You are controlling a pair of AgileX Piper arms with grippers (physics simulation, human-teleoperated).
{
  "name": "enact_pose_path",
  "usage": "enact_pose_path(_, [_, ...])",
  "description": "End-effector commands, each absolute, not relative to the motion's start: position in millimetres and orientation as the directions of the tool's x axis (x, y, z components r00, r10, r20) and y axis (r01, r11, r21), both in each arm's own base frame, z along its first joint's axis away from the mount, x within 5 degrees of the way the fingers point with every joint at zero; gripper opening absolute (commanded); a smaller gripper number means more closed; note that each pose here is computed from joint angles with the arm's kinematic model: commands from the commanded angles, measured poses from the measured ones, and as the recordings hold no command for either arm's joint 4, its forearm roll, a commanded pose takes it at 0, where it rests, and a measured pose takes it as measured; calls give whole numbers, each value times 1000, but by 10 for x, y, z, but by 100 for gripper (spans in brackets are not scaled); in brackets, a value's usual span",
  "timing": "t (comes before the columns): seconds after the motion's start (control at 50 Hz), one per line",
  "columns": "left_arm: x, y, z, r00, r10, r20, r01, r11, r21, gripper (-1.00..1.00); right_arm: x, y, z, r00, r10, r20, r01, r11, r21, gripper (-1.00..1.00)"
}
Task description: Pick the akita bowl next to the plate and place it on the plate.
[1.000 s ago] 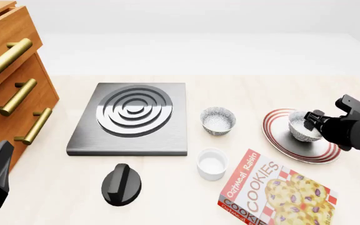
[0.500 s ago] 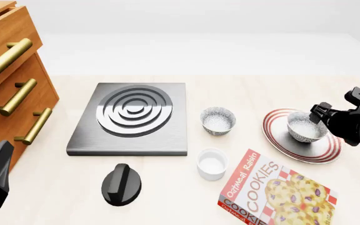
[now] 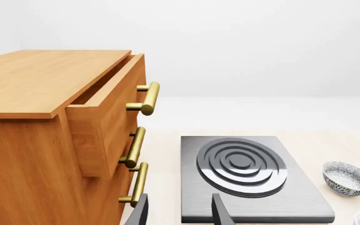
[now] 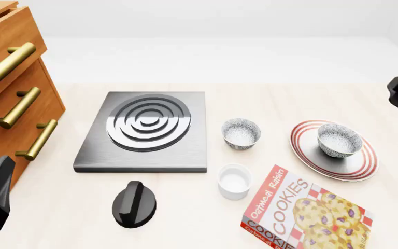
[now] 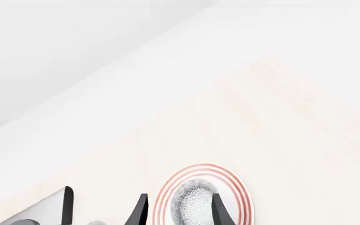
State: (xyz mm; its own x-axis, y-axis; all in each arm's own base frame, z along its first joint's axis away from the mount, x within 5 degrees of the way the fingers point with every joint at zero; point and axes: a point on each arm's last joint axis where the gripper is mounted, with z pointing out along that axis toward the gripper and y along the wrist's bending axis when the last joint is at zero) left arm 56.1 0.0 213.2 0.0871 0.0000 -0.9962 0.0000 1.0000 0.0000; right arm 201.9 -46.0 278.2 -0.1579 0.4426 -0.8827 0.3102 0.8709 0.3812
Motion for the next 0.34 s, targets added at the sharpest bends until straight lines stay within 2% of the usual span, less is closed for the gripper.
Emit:
enact_pose_path(0.02, [561,0,2132,87,0,-996,0,1000,0,100,1488,-348,3064,31,350,-936,231,909,348,100])
enact_pose_path(0.14, [561,0,2132,87,0,-996,0,1000,0,100,1248,-273,3063,115,327,-938,186,920,344,100])
enact_pose_path(0.34, [561,0,2132,87,0,-996,0,1000,0,100,1209,-247,2911,191,303,-934,145,932,332,100])
